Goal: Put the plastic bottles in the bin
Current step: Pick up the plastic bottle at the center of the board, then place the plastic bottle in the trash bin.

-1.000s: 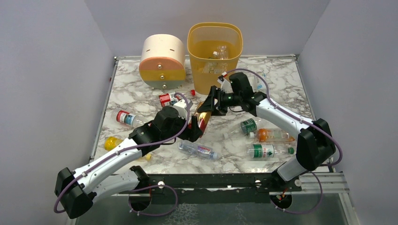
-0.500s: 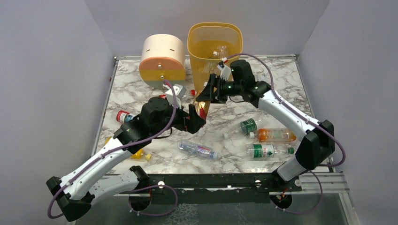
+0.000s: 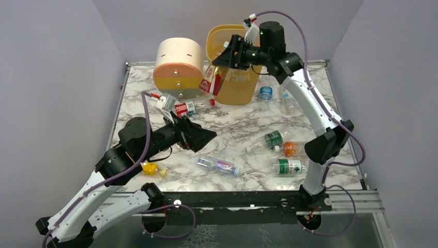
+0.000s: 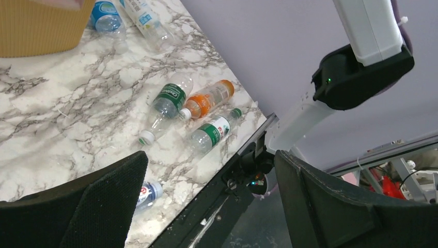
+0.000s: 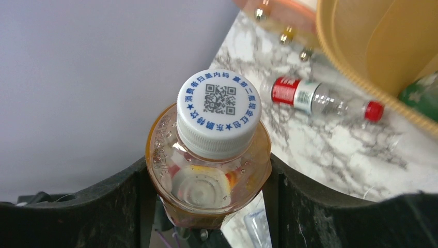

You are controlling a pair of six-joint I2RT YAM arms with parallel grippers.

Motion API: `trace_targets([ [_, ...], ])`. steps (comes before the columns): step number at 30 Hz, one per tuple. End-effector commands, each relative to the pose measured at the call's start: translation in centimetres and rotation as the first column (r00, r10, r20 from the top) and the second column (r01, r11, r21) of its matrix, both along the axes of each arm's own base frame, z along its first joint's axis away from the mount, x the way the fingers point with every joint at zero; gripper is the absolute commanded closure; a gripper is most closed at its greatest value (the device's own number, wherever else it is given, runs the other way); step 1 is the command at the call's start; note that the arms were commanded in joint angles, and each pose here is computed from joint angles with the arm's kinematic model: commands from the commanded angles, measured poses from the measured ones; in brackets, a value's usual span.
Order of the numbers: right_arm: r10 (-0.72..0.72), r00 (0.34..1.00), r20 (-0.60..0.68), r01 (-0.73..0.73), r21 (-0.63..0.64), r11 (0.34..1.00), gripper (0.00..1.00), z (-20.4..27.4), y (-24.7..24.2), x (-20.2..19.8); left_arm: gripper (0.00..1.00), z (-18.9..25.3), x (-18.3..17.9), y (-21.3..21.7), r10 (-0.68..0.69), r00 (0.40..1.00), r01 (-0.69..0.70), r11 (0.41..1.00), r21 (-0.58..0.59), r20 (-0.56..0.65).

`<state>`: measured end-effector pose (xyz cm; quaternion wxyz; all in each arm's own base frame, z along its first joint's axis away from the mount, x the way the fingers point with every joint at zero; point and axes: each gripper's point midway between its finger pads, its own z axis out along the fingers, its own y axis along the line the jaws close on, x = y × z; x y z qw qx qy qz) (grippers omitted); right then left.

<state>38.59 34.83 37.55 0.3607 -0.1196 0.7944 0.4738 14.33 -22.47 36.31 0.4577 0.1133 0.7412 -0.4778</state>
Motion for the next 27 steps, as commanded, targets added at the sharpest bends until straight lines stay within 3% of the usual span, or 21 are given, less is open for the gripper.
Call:
trace_targets([
  [1,-0.092,0.994,0.055,0.088,0.069,0.994,0.44,3.3,-3.1,4.3,0.01,-2.1,-1.2,0.8,-0.005,0.998,0.006,1.000,0.003,-0.069],
  [8,-0.294,0.950,0.105,0.259,0.255,0.931,0.44,6.5,-9.0,10.6,0.01,-3.1,-1.5,0.8,-0.012,0.996,0.012,1.000,0.010,-0.087],
  [14,-0.406,0.898,0.172,0.331,0.345,0.878,0.42,8.5,-10.5,14.6,0.01,-3.2,-1.6,0.9,-0.016,0.996,0.017,1.000,0.015,-0.086],
  [19,-0.415,0.890,0.187,0.335,0.349,0.875,0.24,7.1,-9.6,18.2,0.01,-3.4,-1.8,0.8,-0.025,0.995,0.027,0.999,0.019,-0.094],
  [22,-0.416,0.891,0.181,0.347,0.319,0.882,0.04,5.6,-9.4,19.4,0.01,-3.2,-1.9,0.9,-0.025,0.995,0.027,0.999,0.018,-0.091],
  [27,-0.443,0.876,0.191,0.391,0.258,0.883,0.00,4.3,-10.4,18.7,0.01,-3.4,-1.8,1.0,-0.018,0.996,0.022,0.999,0.040,-0.088],
])
